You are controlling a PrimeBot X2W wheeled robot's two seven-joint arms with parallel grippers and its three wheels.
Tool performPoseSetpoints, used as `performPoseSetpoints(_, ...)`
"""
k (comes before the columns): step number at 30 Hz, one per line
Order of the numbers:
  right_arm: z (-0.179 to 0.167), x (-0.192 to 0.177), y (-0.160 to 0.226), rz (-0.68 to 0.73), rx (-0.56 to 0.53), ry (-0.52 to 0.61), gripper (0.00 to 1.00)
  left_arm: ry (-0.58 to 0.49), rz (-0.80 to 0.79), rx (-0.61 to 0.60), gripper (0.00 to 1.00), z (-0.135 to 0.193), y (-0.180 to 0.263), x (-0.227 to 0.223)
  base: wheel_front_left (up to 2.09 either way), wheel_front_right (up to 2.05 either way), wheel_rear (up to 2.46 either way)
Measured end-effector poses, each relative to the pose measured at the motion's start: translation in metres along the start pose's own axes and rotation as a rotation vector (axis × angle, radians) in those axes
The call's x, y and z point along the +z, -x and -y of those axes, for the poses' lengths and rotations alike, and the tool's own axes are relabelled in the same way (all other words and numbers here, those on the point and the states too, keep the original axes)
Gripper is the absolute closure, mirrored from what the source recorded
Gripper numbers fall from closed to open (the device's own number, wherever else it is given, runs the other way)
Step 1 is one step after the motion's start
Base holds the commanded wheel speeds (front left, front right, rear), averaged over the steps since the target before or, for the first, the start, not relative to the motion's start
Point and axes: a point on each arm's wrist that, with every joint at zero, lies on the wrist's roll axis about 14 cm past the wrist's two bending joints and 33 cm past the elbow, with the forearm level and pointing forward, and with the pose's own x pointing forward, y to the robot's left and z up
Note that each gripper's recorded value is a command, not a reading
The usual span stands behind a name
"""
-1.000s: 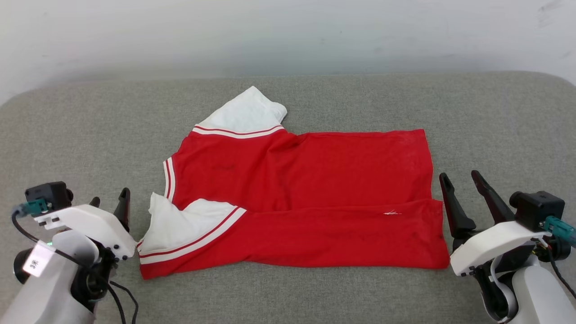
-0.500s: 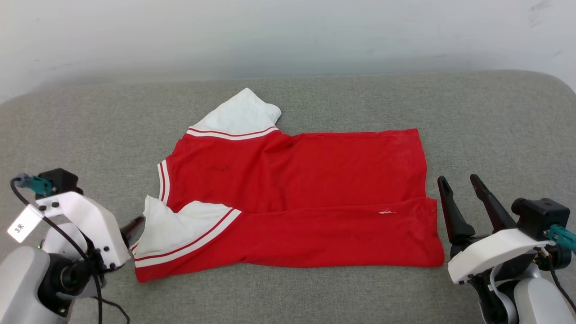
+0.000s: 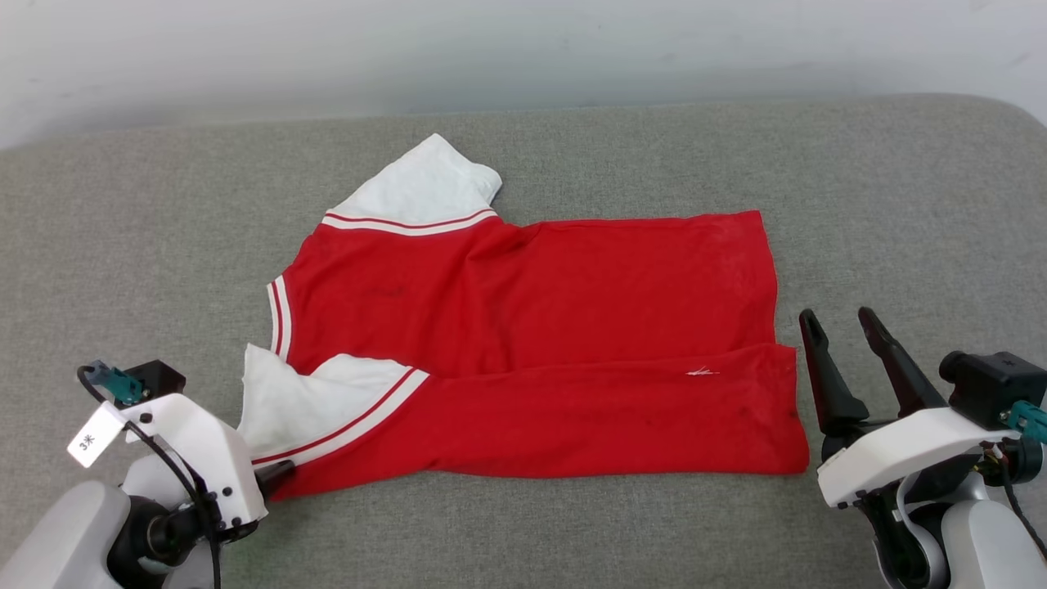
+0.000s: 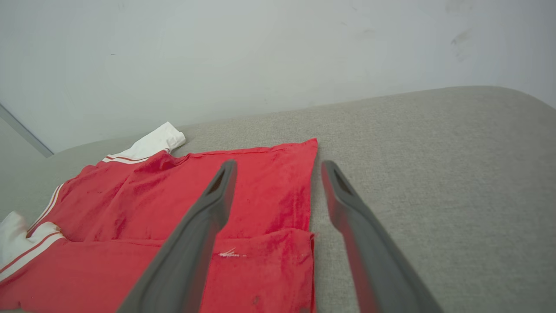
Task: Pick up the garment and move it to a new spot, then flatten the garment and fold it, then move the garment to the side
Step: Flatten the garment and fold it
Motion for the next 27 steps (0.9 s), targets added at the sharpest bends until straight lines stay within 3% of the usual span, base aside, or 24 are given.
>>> performPoseSetpoints(5,0.006,-0.003,-0.001,-0.013,-0.016,-0.011,0.0,-0.009,-0.056,0.0,0.0,0.001,-0.014,-0.01,0.0,0.0,0.0)
performPoseSetpoints(7,0.01,-0.005,-0.001,-0.019,-0.026,-0.013,0.0,-0.011,-0.07,-0.007,0.61,0.002,-0.017,-0.012,0.0,0.0,0.0)
performPoseSetpoints(8,0.012,-0.005,-0.001,-0.02,-0.03,-0.012,0.0,-0.005,-0.061,-0.015,1.0,0.003,-0.018,-0.009,0.0,0.0,0.0)
performPoseSetpoints(13,0.021,-0.002,-0.002,-0.016,-0.052,-0.013,0.0,-0.001,-0.026,-0.057,1.0,0.012,-0.019,-0.005,0.0,0.0,0.0)
performPoseSetpoints(18,0.035,-0.013,0.003,-0.109,-0.079,-0.045,0.0,-0.045,0.056,-0.055,1.0,0.013,-0.007,0.011,0.0,0.0,0.0)
performPoseSetpoints(27,0.026,-0.084,0.031,-0.606,-0.001,-0.078,0.0,-0.112,0.168,-0.071,1.0,0.024,0.023,0.03,0.0,0.0,0.0)
